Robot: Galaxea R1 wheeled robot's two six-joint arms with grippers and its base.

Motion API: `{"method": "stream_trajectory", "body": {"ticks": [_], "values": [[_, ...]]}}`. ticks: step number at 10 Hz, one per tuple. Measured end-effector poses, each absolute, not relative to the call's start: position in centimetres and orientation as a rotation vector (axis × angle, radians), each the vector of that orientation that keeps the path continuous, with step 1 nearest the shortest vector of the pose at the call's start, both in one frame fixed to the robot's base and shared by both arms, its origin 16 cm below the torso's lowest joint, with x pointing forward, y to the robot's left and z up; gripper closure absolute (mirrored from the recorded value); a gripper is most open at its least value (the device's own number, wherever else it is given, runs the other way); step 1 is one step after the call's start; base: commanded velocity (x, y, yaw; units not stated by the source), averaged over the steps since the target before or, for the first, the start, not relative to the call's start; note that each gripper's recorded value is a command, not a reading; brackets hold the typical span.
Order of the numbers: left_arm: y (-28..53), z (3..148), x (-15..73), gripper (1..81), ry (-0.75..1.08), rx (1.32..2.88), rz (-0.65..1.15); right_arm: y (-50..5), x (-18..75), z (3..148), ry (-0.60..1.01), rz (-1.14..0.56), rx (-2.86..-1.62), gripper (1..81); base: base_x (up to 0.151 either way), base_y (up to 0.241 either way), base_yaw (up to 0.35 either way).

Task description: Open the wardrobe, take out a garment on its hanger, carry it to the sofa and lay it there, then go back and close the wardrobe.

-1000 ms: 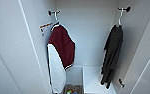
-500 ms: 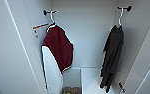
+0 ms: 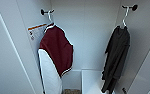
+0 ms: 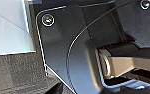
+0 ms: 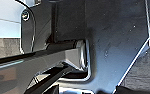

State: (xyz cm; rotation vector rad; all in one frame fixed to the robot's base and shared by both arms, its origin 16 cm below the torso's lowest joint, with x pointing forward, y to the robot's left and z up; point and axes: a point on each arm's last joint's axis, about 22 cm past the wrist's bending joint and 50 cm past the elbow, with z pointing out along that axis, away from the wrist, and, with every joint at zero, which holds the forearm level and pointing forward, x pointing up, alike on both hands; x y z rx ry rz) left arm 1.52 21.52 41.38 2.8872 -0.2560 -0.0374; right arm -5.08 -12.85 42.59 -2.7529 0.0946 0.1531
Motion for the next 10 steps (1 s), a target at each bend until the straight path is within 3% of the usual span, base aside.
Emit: {"method": "stream_trajectory", "body": {"ticks": [6,10], "values": [[21.48,41.38,1.3,1.0,-0.256,2.887,-0.042,-12.82,-5.03,42.58,0.096,0.152,-2.753,1.0,0.093,0.0,0.0],[21.44,41.38,1.52,1.0,-0.258,2.886,-0.037,-12.82,-5.14,42.59,0.099,0.155,-2.753,1.0,0.0,0.0,0.0]]}}
